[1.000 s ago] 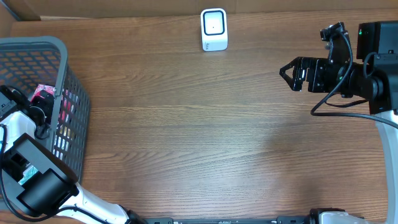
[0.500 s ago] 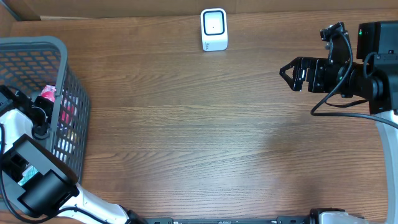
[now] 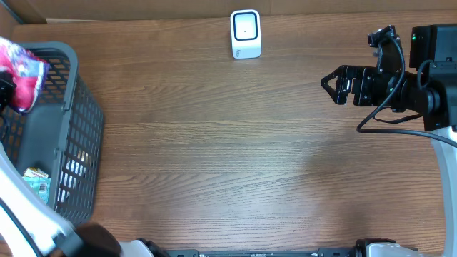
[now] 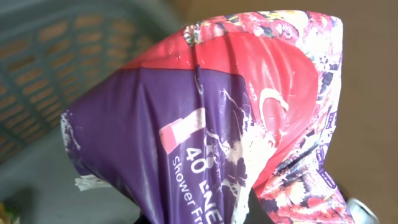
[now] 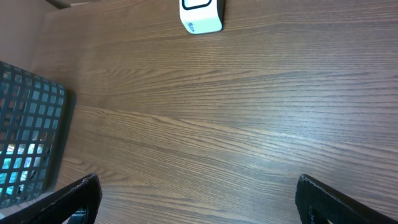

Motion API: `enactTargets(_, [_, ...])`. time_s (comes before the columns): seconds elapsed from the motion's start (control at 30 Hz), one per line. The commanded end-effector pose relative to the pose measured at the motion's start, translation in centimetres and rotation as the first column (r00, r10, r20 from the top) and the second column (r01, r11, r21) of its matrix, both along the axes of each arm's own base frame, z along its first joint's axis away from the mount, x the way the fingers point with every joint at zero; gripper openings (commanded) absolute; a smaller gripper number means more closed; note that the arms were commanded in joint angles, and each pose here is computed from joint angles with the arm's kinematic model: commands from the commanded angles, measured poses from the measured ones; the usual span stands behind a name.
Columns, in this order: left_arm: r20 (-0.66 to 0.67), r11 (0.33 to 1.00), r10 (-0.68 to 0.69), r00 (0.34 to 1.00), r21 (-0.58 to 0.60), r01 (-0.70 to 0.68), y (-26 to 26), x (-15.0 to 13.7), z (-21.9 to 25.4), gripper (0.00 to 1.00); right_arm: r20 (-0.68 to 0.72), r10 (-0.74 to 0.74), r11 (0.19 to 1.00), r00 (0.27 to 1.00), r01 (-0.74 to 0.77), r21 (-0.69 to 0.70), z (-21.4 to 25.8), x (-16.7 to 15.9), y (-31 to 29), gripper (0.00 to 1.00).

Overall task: Scan the item barcode
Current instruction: 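Lift the pack out and place it on the table center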

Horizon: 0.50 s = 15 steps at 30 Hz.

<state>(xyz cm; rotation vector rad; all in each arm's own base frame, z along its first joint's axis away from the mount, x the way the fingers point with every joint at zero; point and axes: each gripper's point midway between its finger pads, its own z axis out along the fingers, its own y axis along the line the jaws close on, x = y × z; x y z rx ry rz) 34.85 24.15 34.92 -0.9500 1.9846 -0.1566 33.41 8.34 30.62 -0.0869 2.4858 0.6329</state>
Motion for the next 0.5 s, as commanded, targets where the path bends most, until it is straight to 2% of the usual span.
enactTargets(0.0, [0.067,0.984,-0.175,0.982,0.049,0.172,-5.5,-0.1,3.5,0.04,0.006,-0.009,1.0,1.0,0.009,-0.002,0.0,0.2,-0.3,1.0])
enactTargets(0.13, [0.044,0.944,-0.327,0.944,0.062,0.324,-11.5,0.0,4.0,0.04,0.012,-0.009,1.0,1.0,0.009,-0.002,0.0,0.3,-0.3,1.0])
enactTargets(0.23, [-0.02,0.873,-0.487,0.873,0.014,0.487,-17.3,0.4,2.2,0.04,0.012,-0.009,1.0,1.0,0.009,-0.002,0.0,0.4,-0.3,1.0])
enactTargets(0.33, [-0.097,0.771,-0.637,0.765,-0.043,0.636,-23.0,0.8,-0.3,0.04,0.012,-0.009,1.0,1.0,0.009,-0.002,0.0,0.4,-0.3,1.0])
enactTargets(0.47, [-0.204,0.586,-0.806,0.556,-0.137,0.799,-30.4,1.2,-4.9,0.04,0.012,-0.009,1.0,1.0,0.009,-0.002,0.0,0.4,-0.3,1.0])
